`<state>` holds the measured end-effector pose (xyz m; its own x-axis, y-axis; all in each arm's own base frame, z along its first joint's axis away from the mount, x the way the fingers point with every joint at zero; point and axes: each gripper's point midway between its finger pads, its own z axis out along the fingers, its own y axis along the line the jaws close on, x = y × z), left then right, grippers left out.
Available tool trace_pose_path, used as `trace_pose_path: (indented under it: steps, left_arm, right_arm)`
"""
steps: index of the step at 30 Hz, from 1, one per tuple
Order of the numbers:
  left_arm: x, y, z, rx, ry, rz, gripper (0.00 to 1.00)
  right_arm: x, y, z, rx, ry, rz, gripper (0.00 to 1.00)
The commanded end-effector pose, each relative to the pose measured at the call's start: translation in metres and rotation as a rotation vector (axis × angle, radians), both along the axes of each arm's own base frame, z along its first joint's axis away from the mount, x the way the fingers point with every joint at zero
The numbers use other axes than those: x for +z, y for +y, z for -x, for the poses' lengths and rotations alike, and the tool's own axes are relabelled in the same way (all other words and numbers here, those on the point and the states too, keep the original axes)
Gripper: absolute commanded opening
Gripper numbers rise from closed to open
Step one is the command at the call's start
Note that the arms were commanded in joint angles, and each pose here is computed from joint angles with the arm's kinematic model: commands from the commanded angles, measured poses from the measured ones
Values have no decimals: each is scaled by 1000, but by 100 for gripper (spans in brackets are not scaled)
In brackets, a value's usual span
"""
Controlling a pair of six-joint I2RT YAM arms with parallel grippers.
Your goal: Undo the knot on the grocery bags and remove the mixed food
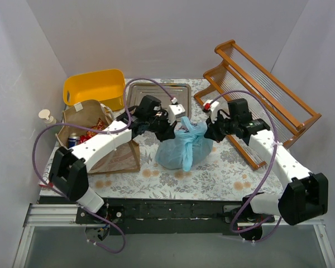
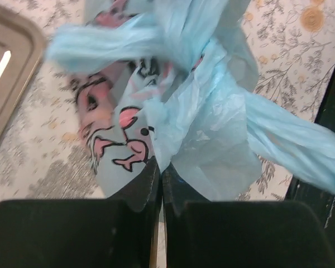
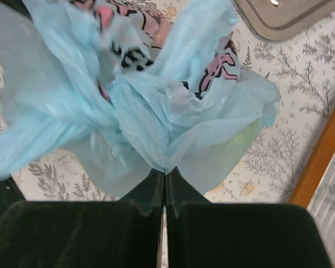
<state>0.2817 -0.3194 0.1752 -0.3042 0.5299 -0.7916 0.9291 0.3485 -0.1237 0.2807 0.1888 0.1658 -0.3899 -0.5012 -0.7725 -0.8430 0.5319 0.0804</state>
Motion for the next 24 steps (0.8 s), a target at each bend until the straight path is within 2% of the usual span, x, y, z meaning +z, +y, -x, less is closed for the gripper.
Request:
trace_pose_path:
  steps: [1, 4, 5, 6, 7, 8, 9, 12, 15, 19, 24]
  left_arm:
    - [42, 75, -14, 140, -170, -8, 0]
    - [43, 96, -8, 135, -226, -33, 0]
    - [45, 95, -6, 116, -244, -31, 2]
    - [51, 91, 0, 85, -240, 0, 18]
    - [56, 86, 2, 74, -234, 20, 48]
    - [67, 79, 3, 74, -228, 48, 57]
    - [70, 69, 8, 45, -212, 65, 61]
    - [80, 49, 21, -17, -192, 102, 68]
    - [72, 34, 35, -81, -170, 102, 69]
    - [60, 27, 48, -152, -164, 78, 68]
    - [47, 29, 41, -138, -186, 33, 63]
  right_arm:
    - [5, -35, 15, -127, 69, -64, 1]
    - [4, -32, 40, -107, 160, -130, 1]
    - [8, -30, 44, -102, 166, -147, 28]
    - [19, -26, 44, -87, 150, -173, 43]
    - [31, -23, 42, -66, 105, -185, 54]
    - [41, -19, 41, -44, 63, -189, 82]
    - [58, -12, 37, 8, -20, -180, 92]
    - [82, 5, 34, 114, -132, -168, 98]
    - [80, 19, 36, 189, -144, -161, 98]
    - [72, 35, 42, 296, -184, -125, 95]
    - [57, 54, 36, 300, -195, -94, 93]
